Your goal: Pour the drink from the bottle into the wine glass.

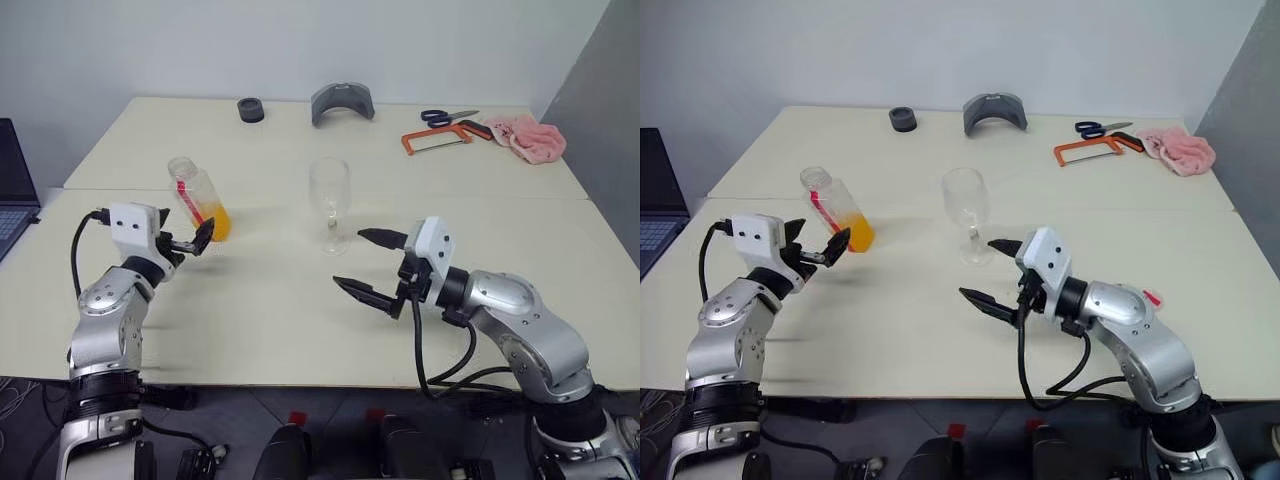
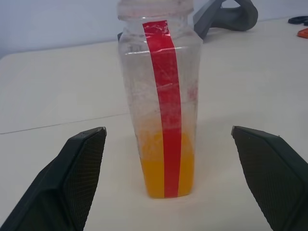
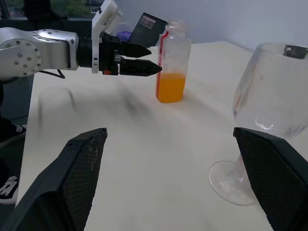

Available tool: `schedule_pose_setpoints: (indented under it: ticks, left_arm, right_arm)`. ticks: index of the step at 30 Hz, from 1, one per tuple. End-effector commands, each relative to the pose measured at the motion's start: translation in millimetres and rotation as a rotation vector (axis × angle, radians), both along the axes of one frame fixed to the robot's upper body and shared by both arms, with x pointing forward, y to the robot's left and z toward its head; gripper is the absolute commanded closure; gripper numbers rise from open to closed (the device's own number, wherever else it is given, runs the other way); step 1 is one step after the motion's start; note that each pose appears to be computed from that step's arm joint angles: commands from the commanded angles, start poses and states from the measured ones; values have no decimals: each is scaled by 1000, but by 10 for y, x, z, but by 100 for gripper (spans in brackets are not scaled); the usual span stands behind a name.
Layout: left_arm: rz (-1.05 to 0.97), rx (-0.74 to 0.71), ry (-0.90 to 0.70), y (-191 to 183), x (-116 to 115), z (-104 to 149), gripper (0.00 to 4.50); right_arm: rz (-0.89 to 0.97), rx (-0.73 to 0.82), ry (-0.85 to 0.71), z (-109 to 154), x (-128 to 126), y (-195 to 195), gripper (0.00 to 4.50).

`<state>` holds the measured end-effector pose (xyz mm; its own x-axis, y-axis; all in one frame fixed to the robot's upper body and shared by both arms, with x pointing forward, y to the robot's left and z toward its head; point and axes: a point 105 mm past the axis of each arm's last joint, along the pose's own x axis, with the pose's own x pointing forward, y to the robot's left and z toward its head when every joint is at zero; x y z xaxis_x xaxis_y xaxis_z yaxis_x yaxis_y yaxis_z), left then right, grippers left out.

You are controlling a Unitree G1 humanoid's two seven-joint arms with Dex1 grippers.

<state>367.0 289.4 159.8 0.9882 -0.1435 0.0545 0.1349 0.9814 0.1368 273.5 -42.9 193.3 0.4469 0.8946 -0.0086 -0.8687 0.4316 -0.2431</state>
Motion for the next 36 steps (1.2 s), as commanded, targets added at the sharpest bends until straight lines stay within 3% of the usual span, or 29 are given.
schedule_pose_setpoints:
  ticks: [1, 17, 20, 27, 31, 36]
  left_arm:
    - [-8, 41, -35, 13, 69, 160, 0]
    - [-53, 50, -59, -60, 423, 354, 0]
    - [-61, 41, -58, -75, 451, 351, 59]
    - [-62, 16, -57, -74, 457, 314, 266]
    - [-114, 31, -93, -202, 440, 369, 282]
    - [-236, 254, -197, -613, 424, 624, 282]
  right_arm:
    - [14, 31, -62, 184, -59, 38, 1]
    - [22, 38, -63, 139, -74, 88, 1]
    - [16, 38, -64, 141, -67, 83, 0]
    - [7, 41, -73, 150, -57, 85, 0]
    - [-12, 53, -88, 180, -39, 66, 0]
    - [-79, 128, -87, 304, 50, -68, 0]
